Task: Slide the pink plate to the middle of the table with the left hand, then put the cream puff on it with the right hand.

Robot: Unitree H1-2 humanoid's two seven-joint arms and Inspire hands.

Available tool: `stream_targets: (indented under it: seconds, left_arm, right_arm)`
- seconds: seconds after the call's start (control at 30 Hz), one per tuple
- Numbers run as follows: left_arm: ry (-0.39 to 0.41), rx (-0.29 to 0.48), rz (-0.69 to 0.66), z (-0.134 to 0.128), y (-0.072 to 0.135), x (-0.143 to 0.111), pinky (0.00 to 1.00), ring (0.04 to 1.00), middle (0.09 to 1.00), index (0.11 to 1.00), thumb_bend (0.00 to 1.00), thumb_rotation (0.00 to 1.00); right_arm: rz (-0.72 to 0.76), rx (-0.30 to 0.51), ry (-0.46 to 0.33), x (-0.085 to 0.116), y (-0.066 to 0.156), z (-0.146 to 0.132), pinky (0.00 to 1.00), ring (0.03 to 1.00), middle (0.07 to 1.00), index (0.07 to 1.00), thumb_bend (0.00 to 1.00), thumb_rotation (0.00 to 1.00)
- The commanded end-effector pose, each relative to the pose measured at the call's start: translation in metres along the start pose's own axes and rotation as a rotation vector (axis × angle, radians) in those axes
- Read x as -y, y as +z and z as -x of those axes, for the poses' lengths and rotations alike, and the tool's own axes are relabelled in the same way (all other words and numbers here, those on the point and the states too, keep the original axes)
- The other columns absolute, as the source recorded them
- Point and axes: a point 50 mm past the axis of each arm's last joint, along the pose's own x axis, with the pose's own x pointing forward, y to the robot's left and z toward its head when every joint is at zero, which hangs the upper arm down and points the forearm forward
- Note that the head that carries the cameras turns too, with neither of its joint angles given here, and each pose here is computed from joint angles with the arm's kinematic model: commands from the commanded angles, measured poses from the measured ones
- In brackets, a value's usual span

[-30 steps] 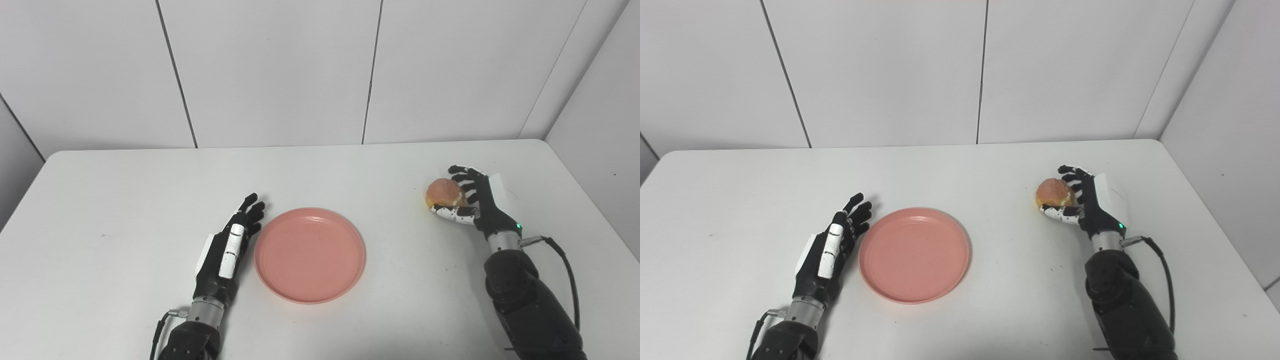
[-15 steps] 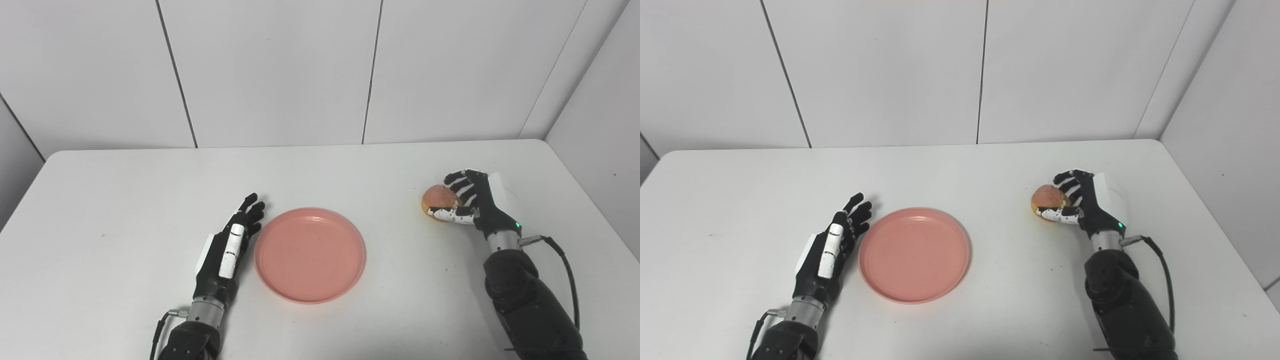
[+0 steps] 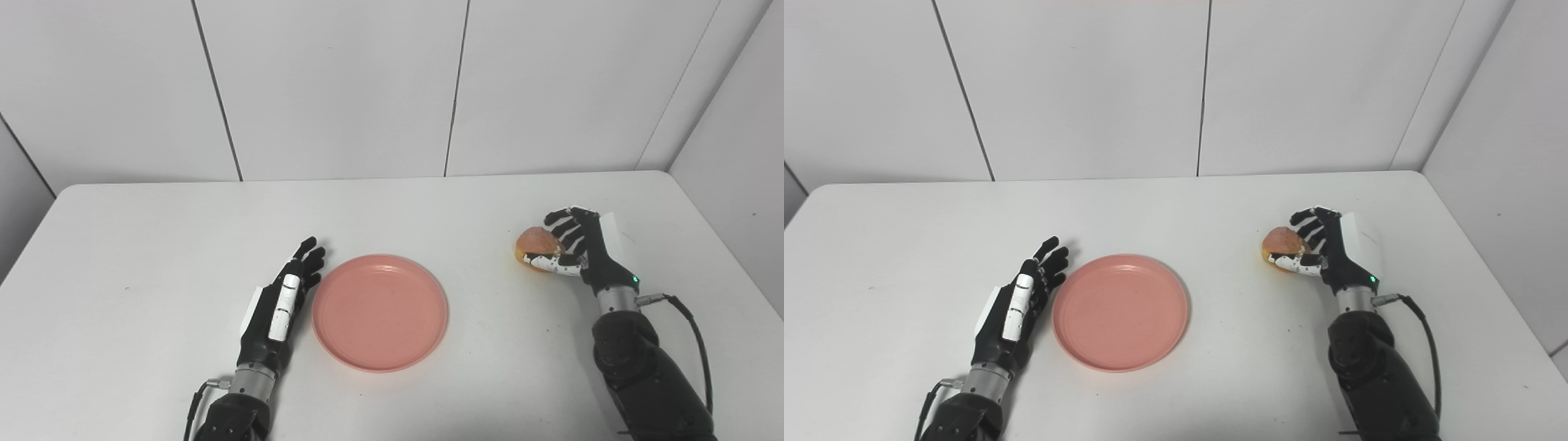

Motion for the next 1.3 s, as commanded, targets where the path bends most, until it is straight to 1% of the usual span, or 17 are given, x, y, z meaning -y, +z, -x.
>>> stream_targets:
  seconds: [0.0,0.03,0.1,0.13,0.23,0.3,0.53,0.57,0.6,0.67,0.77,0.83,1.0,1.13,1.17,1.2,1.27]
  left_arm:
    - [0.019,-0.062,0.007,0.017,-0.020,0.000,0.92,0.915,0.900,0.885,0.60,1.00]
    - [0.019,-0.062,0.008,0.017,-0.020,0.001,0.92,0.913,0.898,0.886,0.60,1.00]
    - [0.021,-0.065,0.008,0.017,-0.019,0.002,0.92,0.912,0.897,0.885,0.61,1.00]
    - [0.020,-0.064,0.008,0.017,-0.019,0.002,0.91,0.912,0.897,0.885,0.61,1.00]
    - [0.016,-0.064,0.008,0.017,-0.018,0.003,0.92,0.914,0.899,0.888,0.61,1.00]
    - [0.018,-0.061,0.010,0.017,-0.018,0.004,0.92,0.916,0.900,0.890,0.60,1.00]
    - [0.017,-0.066,0.001,0.016,-0.018,0.004,0.91,0.914,0.898,0.898,0.61,1.00]
    - [0.018,-0.066,-0.002,0.016,-0.018,0.004,0.91,0.912,0.898,0.900,0.61,1.00]
    - [0.020,-0.066,0.001,0.016,-0.018,0.005,0.91,0.911,0.897,0.900,0.60,1.00]
    - [0.022,-0.066,0.007,0.016,-0.017,0.006,0.90,0.908,0.895,0.896,0.60,1.00]
    - [0.019,-0.067,0.010,0.016,-0.017,0.006,0.91,0.909,0.894,0.895,0.60,1.00]
    - [0.019,-0.066,0.009,0.016,-0.017,0.007,0.91,0.909,0.894,0.895,0.60,1.00]
    - [0.020,-0.070,0.006,0.015,-0.017,0.007,0.91,0.906,0.893,0.893,0.60,1.00]
    - [0.020,-0.068,-0.004,0.015,-0.017,0.009,0.91,0.902,0.891,0.891,0.60,1.00]
    - [0.020,-0.067,-0.005,0.015,-0.017,0.010,0.90,0.899,0.887,0.888,0.60,1.00]
    - [0.019,-0.069,-0.006,0.015,-0.016,0.010,0.91,0.898,0.887,0.889,0.60,1.00]
    - [0.016,-0.072,-0.010,0.015,-0.016,0.011,0.91,0.899,0.888,0.890,0.60,1.00]
  right_arm:
    - [-0.062,0.124,-0.071,0.015,0.020,-0.012,0.33,0.409,0.431,0.519,0.51,0.00]
    - [-0.066,0.139,-0.071,0.015,0.022,-0.012,0.37,0.438,0.447,0.517,0.51,0.00]
    - [-0.065,0.158,-0.069,0.015,0.026,-0.010,0.40,0.465,0.464,0.511,0.52,0.00]
    - [-0.063,0.167,-0.068,0.015,0.028,-0.010,0.41,0.467,0.465,0.511,0.52,0.00]
    - [-0.070,0.189,-0.066,0.015,0.034,-0.008,0.37,0.440,0.455,0.515,0.51,0.00]
    - [-0.092,0.221,-0.065,0.015,0.040,-0.007,0.35,0.419,0.448,0.516,0.51,0.00]
    - [-0.141,0.290,-0.045,0.009,0.059,0.000,0.34,0.413,0.445,0.513,0.51,0.00]
    - [-0.149,0.298,-0.038,0.008,0.062,0.002,0.30,0.370,0.428,0.514,0.51,0.00]
    - [-0.153,0.308,-0.030,0.006,0.065,0.003,0.28,0.357,0.423,0.514,0.51,0.00]
    - [-0.155,0.325,-0.017,0.002,0.071,0.007,0.35,0.419,0.453,0.511,0.51,0.00]
    - [-0.195,0.357,0.017,-0.005,0.079,0.013,0.40,0.457,0.469,0.506,0.52,0.00]
    - [-0.222,0.375,0.038,-0.010,0.084,0.016,0.41,0.465,0.470,0.506,0.52,0.00]
    - [-0.282,0.410,0.094,-0.027,0.094,0.030,0.39,0.449,0.461,0.512,0.52,0.00]
    - [-0.280,0.436,0.135,-0.042,0.102,0.042,0.41,0.461,0.461,0.517,0.52,0.00]
    - [-0.261,0.446,0.138,-0.046,0.104,0.046,0.37,0.431,0.453,0.520,0.51,0.00]
    - [-0.243,0.453,0.137,-0.050,0.107,0.050,0.30,0.376,0.452,0.520,0.51,0.00]
    - [-0.261,0.482,0.151,-0.055,0.111,0.056,0.30,0.377,0.459,0.518,0.52,0.00]
